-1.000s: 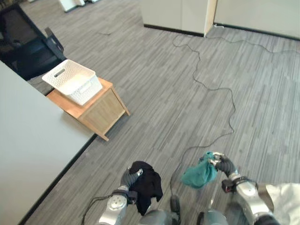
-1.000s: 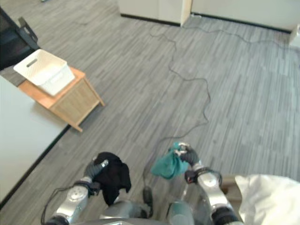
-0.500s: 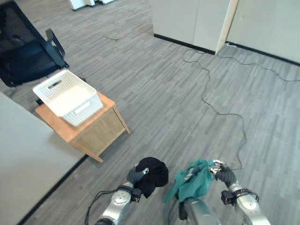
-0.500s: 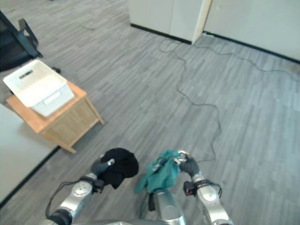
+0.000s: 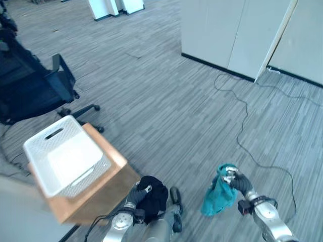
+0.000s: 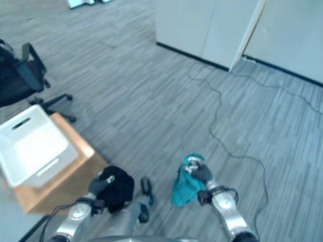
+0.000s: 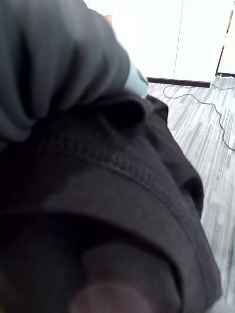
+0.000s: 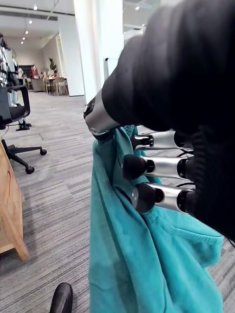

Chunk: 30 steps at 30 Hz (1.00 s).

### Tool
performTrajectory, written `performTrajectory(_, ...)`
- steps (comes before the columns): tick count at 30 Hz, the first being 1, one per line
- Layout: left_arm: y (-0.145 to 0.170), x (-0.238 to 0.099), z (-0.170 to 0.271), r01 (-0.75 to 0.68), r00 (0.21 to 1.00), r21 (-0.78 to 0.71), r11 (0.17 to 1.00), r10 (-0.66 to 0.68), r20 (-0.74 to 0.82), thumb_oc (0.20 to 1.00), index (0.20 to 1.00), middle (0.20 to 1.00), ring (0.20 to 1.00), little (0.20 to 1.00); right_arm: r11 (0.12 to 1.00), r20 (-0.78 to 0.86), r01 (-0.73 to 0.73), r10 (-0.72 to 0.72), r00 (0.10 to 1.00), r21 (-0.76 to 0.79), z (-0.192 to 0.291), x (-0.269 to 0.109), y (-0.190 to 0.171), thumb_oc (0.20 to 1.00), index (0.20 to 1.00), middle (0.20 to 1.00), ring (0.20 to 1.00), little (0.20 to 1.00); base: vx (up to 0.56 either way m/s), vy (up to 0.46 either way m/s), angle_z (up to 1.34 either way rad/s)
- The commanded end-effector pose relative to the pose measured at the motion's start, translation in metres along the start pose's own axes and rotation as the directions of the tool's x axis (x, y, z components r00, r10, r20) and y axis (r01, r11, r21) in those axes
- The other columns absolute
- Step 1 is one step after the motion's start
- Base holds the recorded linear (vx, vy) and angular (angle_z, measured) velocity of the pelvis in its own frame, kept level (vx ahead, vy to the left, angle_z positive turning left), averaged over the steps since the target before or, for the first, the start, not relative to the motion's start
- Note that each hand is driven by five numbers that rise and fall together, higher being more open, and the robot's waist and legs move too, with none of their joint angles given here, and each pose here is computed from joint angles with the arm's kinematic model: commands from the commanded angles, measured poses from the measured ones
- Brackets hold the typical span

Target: Tidy up the quilt and then pick up the clothes from the bed and put them into the laundry hamper.

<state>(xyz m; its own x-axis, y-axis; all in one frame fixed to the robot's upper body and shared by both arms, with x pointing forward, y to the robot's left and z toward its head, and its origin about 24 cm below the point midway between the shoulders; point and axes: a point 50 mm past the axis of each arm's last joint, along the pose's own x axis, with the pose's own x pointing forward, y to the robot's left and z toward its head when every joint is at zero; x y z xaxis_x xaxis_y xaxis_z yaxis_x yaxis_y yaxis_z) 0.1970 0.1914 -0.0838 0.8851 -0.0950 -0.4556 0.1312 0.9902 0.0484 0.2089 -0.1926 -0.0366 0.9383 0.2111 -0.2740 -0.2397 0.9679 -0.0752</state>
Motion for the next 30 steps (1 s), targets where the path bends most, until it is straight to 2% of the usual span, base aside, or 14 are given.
performTrajectory(1,-0.014,0.021,0.038,0.016,0.987,0.009,1.0,-0.017,0.162,0.2,0.2,0.2,0.2,0.2,0.999,0.245,0.042,-0.032,0.969,-0.034,0.053,0.018,-0.014,0.2,0.2,0.2,0.2,0.2,0.75,0.234,0.28)
performTrajectory(5,-0.016,0.02,0.036,-0.029,0.987,0.015,0.999,0.027,0.161,0.2,0.2,0.2,0.2,0.2,0.999,0.297,0.01,0.003,0.955,-0.043,0.059,0.017,-0.008,0.2,0.2,0.2,0.2,0.2,0.65,0.018,0.78)
performTrajectory(12,0.0,0.013,0.027,-0.054,0.989,0.039,0.998,0.047,0.144,0.2,0.2,0.2,0.2,0.2,0.999,0.427,0.034,-0.02,0.904,-0.025,0.09,0.01,-0.016,0.2,0.2,0.2,0.2,0.2,0.67,-0.308,1.56)
performTrajectory(17,0.014,0.0,0.017,-0.111,0.988,-0.015,0.994,0.112,0.104,0.2,0.2,0.2,0.2,0.2,0.993,0.492,-0.069,0.108,0.864,-0.096,0.115,0.018,-0.015,0.2,0.2,0.2,0.2,0.2,0.46,-0.284,1.94)
performTrajectory(19,0.024,-0.012,0.013,-0.102,0.988,-0.057,0.993,0.108,0.11,0.2,0.2,0.2,0.2,0.2,0.953,0.53,-0.149,0.272,0.803,-0.264,0.138,0.022,-0.005,0.2,0.2,0.2,0.2,0.2,0.42,-0.29,0.63)
performTrajectory(22,0.022,-0.011,0.016,-0.052,0.994,-0.029,0.998,0.054,0.097,0.2,0.2,0.2,0.2,0.2,0.946,0.558,-0.099,0.265,0.787,-0.31,0.15,0.017,-0.004,0.2,0.2,0.2,0.2,0.2,0.25,-0.209,1.85)
performTrajectory(27,0.008,-0.01,0.019,0.058,0.995,0.051,0.997,-0.062,0.082,0.2,0.2,0.2,0.2,0.2,0.971,0.632,0.092,0.069,0.772,-0.218,0.161,0.008,-0.018,0.2,0.2,0.2,0.2,0.2,0.17,-0.065,2.43)
performTrajectory(30,0.011,-0.01,0.016,0.054,0.995,0.056,0.997,-0.059,0.077,0.2,0.2,0.2,0.2,0.2,0.966,0.688,0.135,0.057,0.723,-0.222,0.171,0.006,-0.029,0.2,0.2,0.2,0.2,0.2,0.12,0.103,2.82)
